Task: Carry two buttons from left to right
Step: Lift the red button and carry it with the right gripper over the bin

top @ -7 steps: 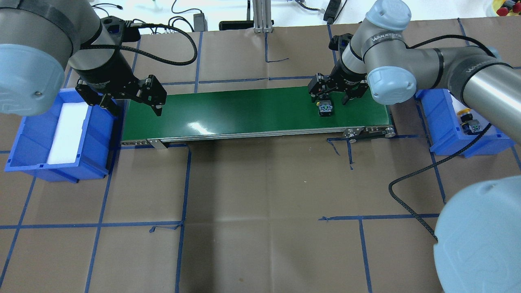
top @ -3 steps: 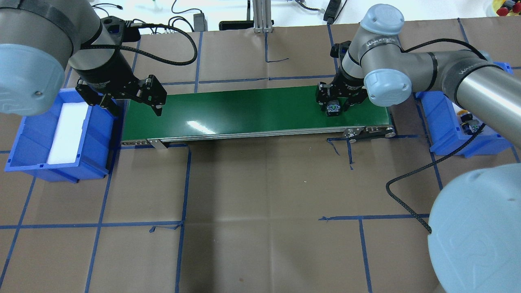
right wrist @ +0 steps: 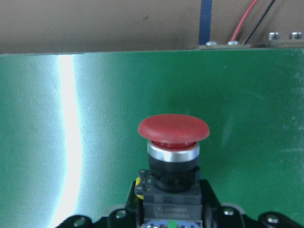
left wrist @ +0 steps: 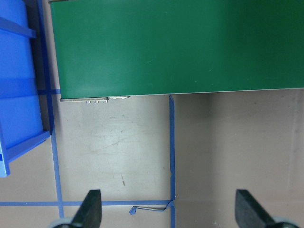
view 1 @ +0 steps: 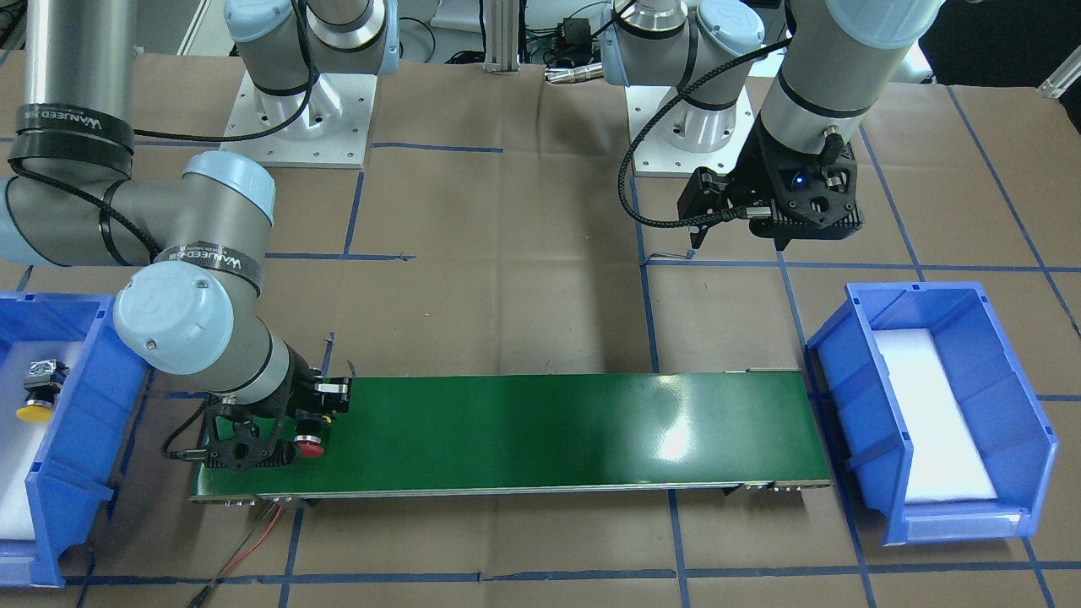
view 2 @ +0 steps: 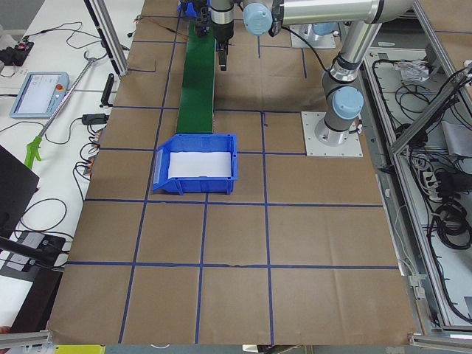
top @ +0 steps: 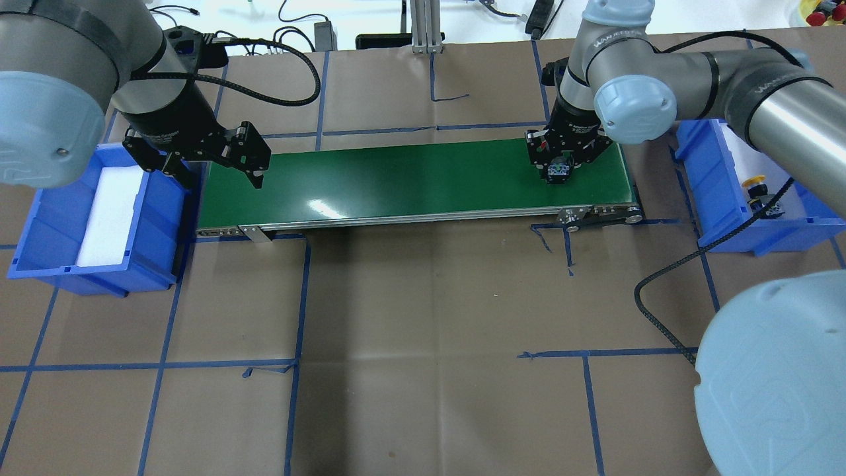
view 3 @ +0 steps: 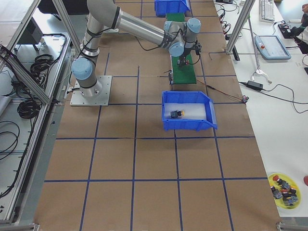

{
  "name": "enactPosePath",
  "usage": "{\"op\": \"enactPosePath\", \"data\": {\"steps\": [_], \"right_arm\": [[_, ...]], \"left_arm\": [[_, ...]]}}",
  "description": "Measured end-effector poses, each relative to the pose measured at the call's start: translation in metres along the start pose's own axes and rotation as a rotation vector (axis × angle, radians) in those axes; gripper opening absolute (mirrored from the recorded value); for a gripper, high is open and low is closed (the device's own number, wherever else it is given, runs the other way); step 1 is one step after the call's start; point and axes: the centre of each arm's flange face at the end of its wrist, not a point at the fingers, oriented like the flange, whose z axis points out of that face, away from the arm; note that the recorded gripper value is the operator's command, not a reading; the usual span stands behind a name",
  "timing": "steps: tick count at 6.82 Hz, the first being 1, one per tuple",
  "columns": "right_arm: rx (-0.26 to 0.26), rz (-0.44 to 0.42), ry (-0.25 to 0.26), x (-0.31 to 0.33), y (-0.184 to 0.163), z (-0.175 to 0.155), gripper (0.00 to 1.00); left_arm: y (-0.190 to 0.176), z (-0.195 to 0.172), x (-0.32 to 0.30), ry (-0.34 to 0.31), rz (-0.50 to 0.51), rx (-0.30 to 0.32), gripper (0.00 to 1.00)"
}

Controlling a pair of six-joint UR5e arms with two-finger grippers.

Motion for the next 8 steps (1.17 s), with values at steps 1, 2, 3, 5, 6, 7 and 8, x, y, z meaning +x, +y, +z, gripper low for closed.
{"op": "enactPosePath", "data": {"steps": [1, 2, 3, 5, 6, 7, 8], "right_arm": [[0.008, 0.004, 0.016, 0.005, 0.0, -0.02, 0.05], [0.025, 0.018, 0.021, 0.022, 0.0, -0.048, 0.05], [0.047, 0.029, 0.021, 0.063, -0.001, -0.083, 0.05], [0.085, 0.002, 0.05, 0.176, 0.0, -0.134, 0.05], [0.098, -0.005, 0.077, 0.232, 0.003, -0.146, 0.04], [0.116, 0.002, 0.098, 0.28, 0.005, -0.151, 0.04], [0.147, -0.004, 0.12, 0.315, 0.0, -0.145, 0.04]], "left_arm": [[0.0, 0.0, 0.0, 0.0, 0.0, 0.0, 1.0], [0.0, 0.0, 0.0, 0.0, 0.0, 0.0, 1.0], [0.0, 0.0, 0.0, 0.0, 0.0, 0.0, 1.0], [0.0, 0.0, 0.0, 0.0, 0.0, 0.0, 1.0], [0.0, 0.0, 0.0, 0.0, 0.0, 0.0, 1.0], [0.0, 0.0, 0.0, 0.0, 0.0, 0.0, 1.0], [0.0, 0.0, 0.0, 0.0, 0.0, 0.0, 1.0]]}}
